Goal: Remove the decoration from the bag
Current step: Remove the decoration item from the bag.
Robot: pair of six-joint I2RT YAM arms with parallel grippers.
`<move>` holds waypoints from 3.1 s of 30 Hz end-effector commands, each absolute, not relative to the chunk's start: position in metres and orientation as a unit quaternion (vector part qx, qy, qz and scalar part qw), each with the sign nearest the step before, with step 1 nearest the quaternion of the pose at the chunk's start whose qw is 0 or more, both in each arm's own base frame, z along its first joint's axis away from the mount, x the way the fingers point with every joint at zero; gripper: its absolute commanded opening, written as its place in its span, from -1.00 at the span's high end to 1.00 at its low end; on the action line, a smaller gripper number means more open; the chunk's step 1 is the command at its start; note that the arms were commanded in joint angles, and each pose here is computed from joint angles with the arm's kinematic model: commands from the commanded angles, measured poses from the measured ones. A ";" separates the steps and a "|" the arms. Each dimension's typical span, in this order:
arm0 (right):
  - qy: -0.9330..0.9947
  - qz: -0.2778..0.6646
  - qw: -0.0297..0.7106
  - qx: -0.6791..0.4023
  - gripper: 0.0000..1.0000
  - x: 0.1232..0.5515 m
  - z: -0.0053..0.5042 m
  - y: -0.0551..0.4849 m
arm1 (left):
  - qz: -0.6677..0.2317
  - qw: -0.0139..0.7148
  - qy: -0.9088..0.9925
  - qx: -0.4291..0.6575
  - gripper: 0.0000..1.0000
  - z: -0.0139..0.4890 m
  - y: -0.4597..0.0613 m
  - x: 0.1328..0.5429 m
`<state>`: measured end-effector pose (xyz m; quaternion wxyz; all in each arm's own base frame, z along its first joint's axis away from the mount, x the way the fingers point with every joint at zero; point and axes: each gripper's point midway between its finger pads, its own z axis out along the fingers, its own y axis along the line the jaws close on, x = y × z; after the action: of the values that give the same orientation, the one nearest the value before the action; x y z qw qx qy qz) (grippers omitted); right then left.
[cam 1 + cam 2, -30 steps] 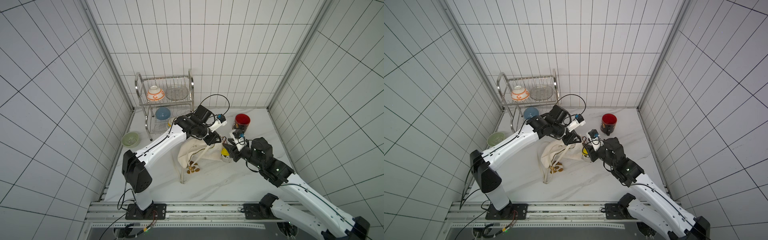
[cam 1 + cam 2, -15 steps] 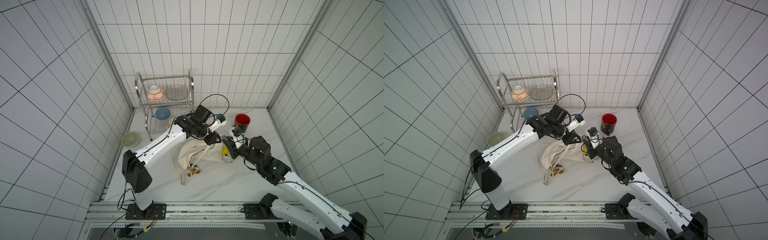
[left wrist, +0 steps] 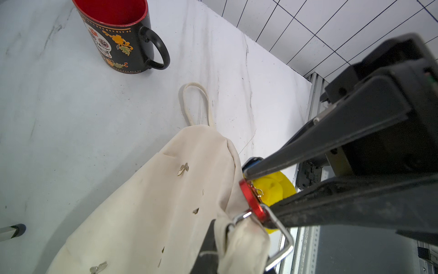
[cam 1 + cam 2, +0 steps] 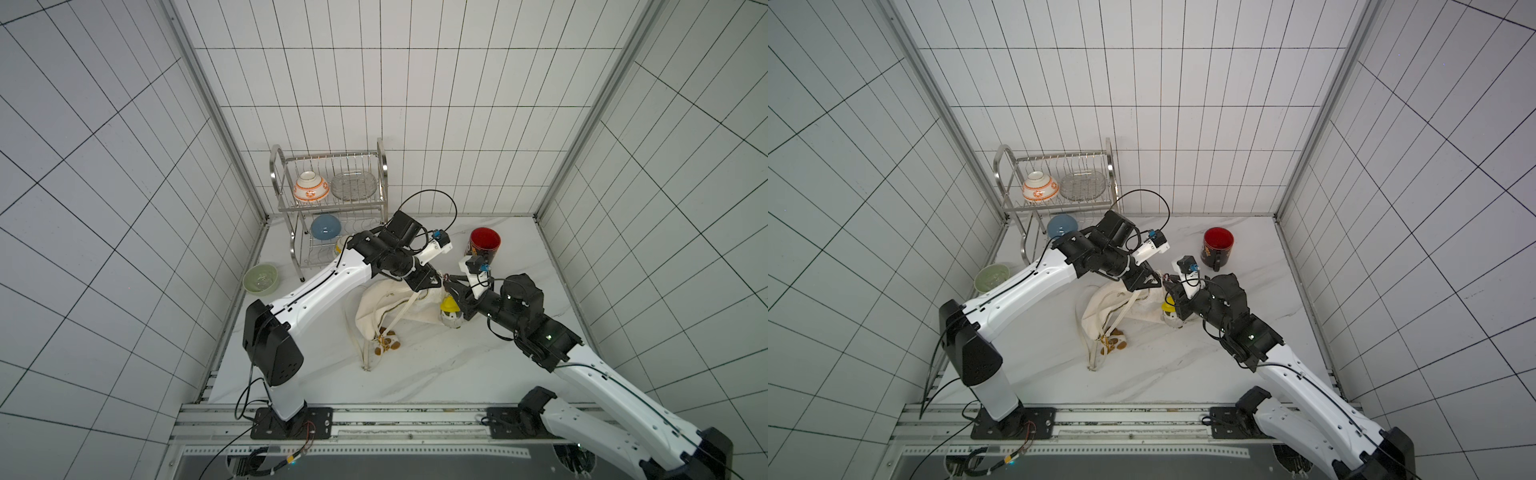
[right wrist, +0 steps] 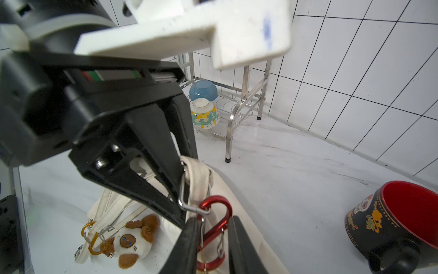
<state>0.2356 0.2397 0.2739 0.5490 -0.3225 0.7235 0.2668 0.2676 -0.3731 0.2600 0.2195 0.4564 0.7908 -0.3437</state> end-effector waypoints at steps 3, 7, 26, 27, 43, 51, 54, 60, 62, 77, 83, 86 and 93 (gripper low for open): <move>0.717 0.294 0.546 -0.318 0.49 0.233 0.278 0.243 | -0.368 0.254 0.760 0.472 1.00 0.288 -0.376 0.262; 0.720 0.302 0.538 -0.316 0.48 0.230 0.273 0.243 | -0.368 0.257 0.758 0.474 1.00 0.289 -0.376 0.263; 0.709 0.341 0.535 -0.309 0.49 0.229 0.280 0.241 | -0.370 0.259 0.752 0.481 1.00 0.290 -0.374 0.262; 0.709 0.342 0.534 -0.307 0.49 0.230 0.279 0.241 | -0.370 0.259 0.751 0.481 1.00 0.290 -0.374 0.263; 0.716 0.368 0.517 -0.292 0.49 0.235 0.270 0.242 | -0.374 0.261 0.734 0.503 1.00 0.291 -0.373 0.254; 0.710 0.395 0.503 -0.296 0.48 0.233 0.269 0.246 | -0.378 0.261 0.729 0.507 1.00 0.292 -0.374 0.252; 0.708 0.399 0.501 -0.296 0.46 0.233 0.269 0.246 | -0.379 0.262 0.727 0.509 1.00 0.292 -0.374 0.251; 0.705 0.414 0.494 -0.296 0.44 0.231 0.269 0.247 | -0.381 0.261 0.726 0.510 1.00 0.292 -0.374 0.250; 0.706 0.418 0.489 -0.296 0.45 0.231 0.268 0.247 | -0.380 0.262 0.726 0.510 1.00 0.292 -0.374 0.250; 0.708 0.401 0.501 -0.296 0.68 0.228 0.274 0.240 | -0.367 0.268 0.731 0.510 1.00 0.291 -0.372 0.255; 0.704 0.398 0.520 -0.275 0.72 0.233 0.288 0.235 | -0.348 0.270 0.732 0.520 1.00 0.286 -0.370 0.252; 0.704 0.388 0.534 -0.261 0.73 0.237 0.292 0.230 | -0.334 0.277 0.732 0.525 1.00 0.284 -0.369 0.251; 0.702 0.381 0.548 -0.249 0.74 0.239 0.303 0.226 | -0.298 0.288 0.733 0.540 1.00 0.275 -0.370 0.252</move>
<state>0.2338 0.2312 0.2838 0.5242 -0.2648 0.7106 0.3874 0.2505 -0.3705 0.2632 0.2578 0.5289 0.7466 -0.3104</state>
